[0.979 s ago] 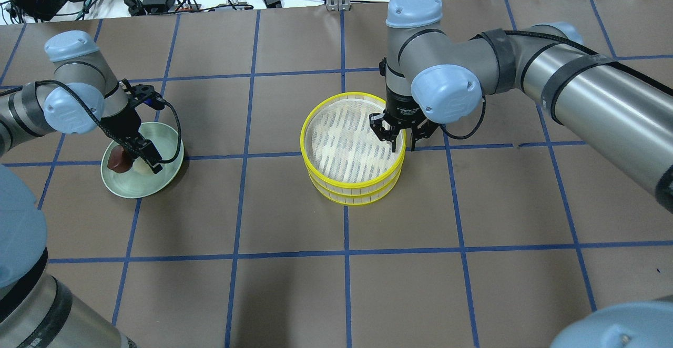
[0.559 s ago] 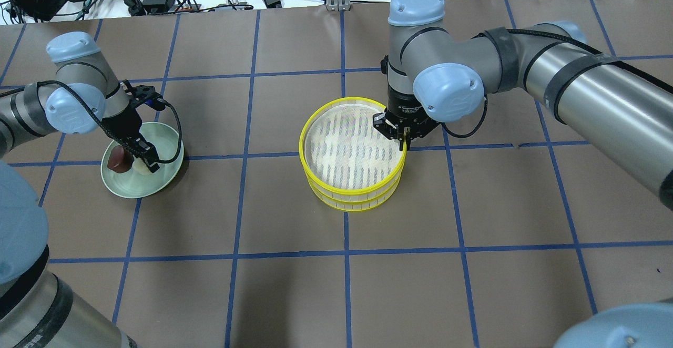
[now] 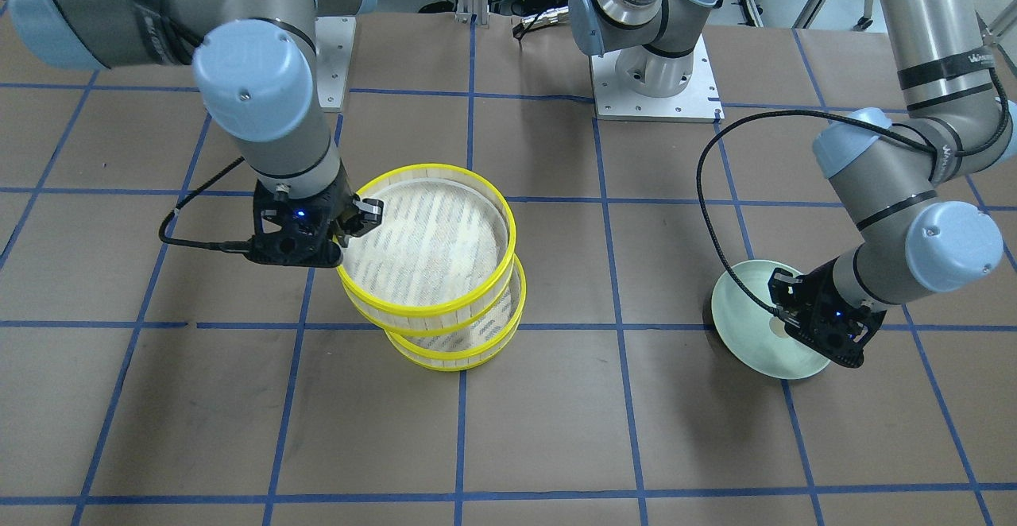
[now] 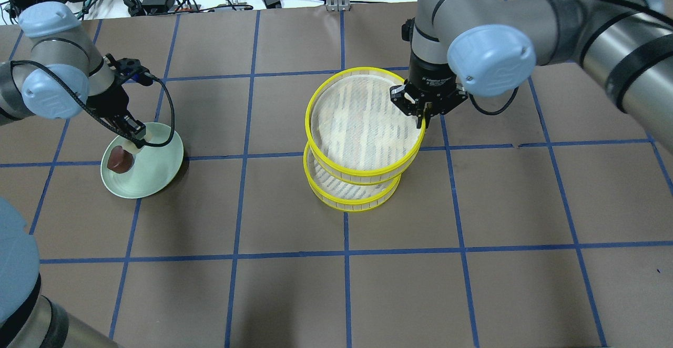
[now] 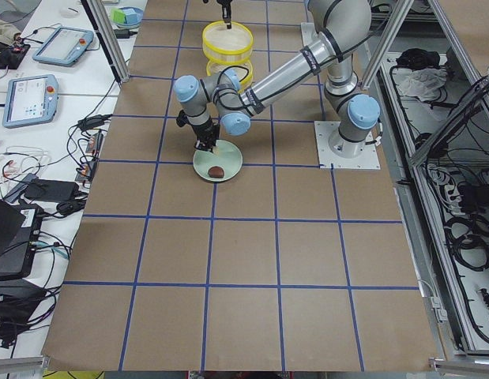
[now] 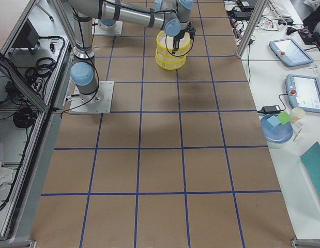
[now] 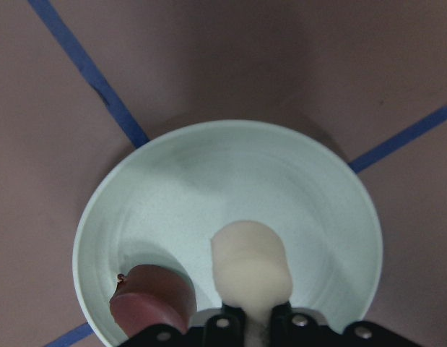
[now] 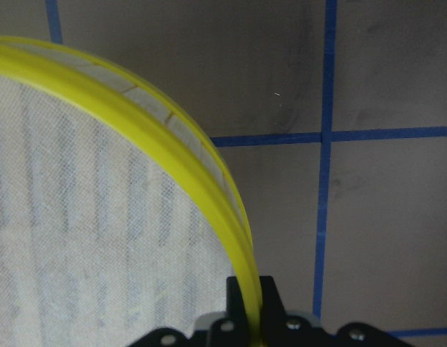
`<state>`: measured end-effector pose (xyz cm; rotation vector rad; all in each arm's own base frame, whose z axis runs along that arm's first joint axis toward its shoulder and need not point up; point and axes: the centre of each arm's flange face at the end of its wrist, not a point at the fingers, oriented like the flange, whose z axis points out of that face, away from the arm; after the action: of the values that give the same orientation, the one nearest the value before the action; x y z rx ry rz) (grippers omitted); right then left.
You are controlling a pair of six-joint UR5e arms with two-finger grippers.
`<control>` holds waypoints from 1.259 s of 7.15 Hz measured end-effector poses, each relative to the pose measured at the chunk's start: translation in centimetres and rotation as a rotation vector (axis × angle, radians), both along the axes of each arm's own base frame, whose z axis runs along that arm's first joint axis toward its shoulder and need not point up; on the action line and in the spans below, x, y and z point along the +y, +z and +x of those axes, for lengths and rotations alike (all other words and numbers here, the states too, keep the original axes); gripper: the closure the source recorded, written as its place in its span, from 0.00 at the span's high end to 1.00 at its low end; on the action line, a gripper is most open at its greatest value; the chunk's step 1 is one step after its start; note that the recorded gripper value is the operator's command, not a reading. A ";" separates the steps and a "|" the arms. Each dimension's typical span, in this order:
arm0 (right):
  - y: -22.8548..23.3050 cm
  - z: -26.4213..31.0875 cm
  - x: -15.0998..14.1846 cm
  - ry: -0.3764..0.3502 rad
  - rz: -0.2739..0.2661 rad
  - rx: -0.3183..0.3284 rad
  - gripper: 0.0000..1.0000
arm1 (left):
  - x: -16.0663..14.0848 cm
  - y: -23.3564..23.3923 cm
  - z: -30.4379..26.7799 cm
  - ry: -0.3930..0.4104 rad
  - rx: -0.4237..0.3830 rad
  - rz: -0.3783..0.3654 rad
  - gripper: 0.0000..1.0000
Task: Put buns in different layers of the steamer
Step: 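Lift the top steamer tier off with the right gripper and set it aside, then carry the white bun with the left gripper over the lower steamer tier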
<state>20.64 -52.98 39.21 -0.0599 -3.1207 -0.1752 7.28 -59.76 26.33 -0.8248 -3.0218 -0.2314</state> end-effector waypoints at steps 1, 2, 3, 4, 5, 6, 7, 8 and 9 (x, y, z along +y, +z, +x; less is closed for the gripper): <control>3.8 -2.2 1.2 -0.005 -0.002 -0.002 0.00 | -0.2 2.4 -2.5 0.064 -0.005 -0.054 0.00; 6.9 -4.7 2.5 -0.001 -0.003 0.004 0.00 | -0.3 4.3 -6.2 0.123 -0.013 -0.098 0.00; 9.5 -7.5 3.9 0.012 -0.010 0.011 0.00 | 0.0 5.7 -10.9 0.175 -0.008 -0.133 0.00; 11.5 -9.8 4.8 0.027 -0.023 0.014 0.00 | 0.5 6.6 -15.8 0.218 0.018 -0.159 0.00; 12.2 -11.1 5.3 0.041 -0.021 0.013 0.00 | 1.2 6.7 -20.5 0.233 0.054 -0.170 0.00; 12.3 -11.6 5.7 0.057 0.001 0.010 0.00 | 2.3 6.1 -25.4 0.220 0.088 -0.161 0.00; 12.1 -11.8 6.0 0.075 0.023 0.006 0.00 | 3.5 5.4 -29.5 0.194 0.112 -0.143 0.00; 12.0 -11.8 6.1 0.085 0.035 0.005 0.00 | 4.5 5.0 -32.3 0.183 0.142 -0.139 0.00; 12.0 -11.8 6.2 0.089 0.040 0.004 0.00 | 5.0 4.4 -34.4 0.184 0.188 -0.135 0.00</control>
<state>8.82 -46.80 51.20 0.0785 -3.1064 -0.2348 -27.08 -54.78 30.73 -0.5336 -2.9341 0.0489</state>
